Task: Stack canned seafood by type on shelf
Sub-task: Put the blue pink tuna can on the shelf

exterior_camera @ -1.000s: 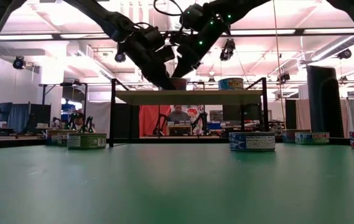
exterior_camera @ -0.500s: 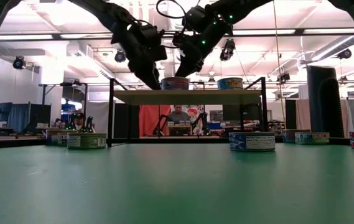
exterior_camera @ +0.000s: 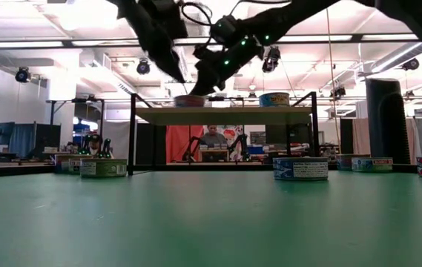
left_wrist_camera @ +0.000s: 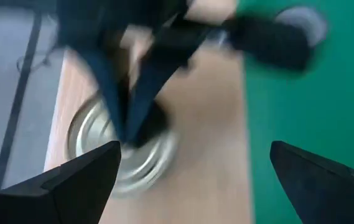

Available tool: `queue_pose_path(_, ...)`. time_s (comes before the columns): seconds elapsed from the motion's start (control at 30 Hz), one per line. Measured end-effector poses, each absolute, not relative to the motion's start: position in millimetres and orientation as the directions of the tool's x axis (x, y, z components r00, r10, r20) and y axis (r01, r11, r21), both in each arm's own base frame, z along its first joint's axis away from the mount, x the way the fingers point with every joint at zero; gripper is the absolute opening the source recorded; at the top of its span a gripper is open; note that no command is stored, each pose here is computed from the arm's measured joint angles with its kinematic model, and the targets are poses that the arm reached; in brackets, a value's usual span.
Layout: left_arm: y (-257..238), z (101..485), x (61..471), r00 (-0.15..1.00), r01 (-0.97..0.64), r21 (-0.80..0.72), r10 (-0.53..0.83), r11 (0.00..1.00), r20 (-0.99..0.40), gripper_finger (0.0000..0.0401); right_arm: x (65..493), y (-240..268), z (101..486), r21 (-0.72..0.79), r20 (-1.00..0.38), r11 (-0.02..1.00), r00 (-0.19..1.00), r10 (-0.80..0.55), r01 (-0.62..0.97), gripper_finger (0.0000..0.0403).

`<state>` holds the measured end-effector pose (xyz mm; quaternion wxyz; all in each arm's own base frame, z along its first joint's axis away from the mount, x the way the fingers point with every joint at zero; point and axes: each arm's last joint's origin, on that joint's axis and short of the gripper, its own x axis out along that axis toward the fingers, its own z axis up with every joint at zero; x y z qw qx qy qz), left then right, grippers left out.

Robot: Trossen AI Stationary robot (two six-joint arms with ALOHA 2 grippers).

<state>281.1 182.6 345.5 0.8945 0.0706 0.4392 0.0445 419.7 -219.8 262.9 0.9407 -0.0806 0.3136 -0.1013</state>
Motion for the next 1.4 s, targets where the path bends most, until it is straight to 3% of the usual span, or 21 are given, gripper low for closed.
queue_pose_path(0.2,178.4,366.8,276.4,0.682,-0.081,0.252,0.238,0.964,-0.692,0.0397,422.3,-219.3,275.3,-0.251,-0.487,0.954,0.83,-0.271,0.164,0.0009)
queue_pose_path(0.37,189.6,368.1,278.9,0.641,-0.224,0.336,0.398,0.915,-0.656,0.0397,402.1,-205.9,327.5,-0.287,-0.393,0.941,0.873,-0.289,0.182,0.0009)
queue_pose_path(0.53,192.9,348.5,284.4,0.579,-0.194,0.285,0.345,0.939,-0.739,0.0374,374.0,-188.6,357.2,-0.277,-0.453,0.948,0.85,-0.271,0.155,0.0009)
queue_pose_path(0.7,200.4,331.2,296.0,0.556,-0.18,0.275,0.328,0.944,-0.764,0.0311,340.5,-171.9,387.1,-0.271,-0.491,0.942,0.814,-0.31,0.196,0.0009)
queue_pose_path(0.8,207.4,330.6,296.9,0.54,-0.214,0.319,0.384,0.923,-0.749,0.0265,325.3,-164.0,399.1,-0.272,-0.468,0.929,0.81,-0.355,0.25,0.0009)
queue_pose_path(1.17,226.3,323.9,300.9,0.558,-0.338,0.265,0.419,0.903,-0.716,0.0085,308.5,-149.8,372.4,-0.205,-0.536,0.945,0.778,-0.327,0.256,0.0009)
queue_pose_path(1.4,238.4,302.6,313.3,0.545,-0.346,0.242,0.404,0.907,-0.735,0.0035,310.7,-150.6,357.5,-0.186,-0.562,0.948,0.764,-0.318,0.258,0.0009)
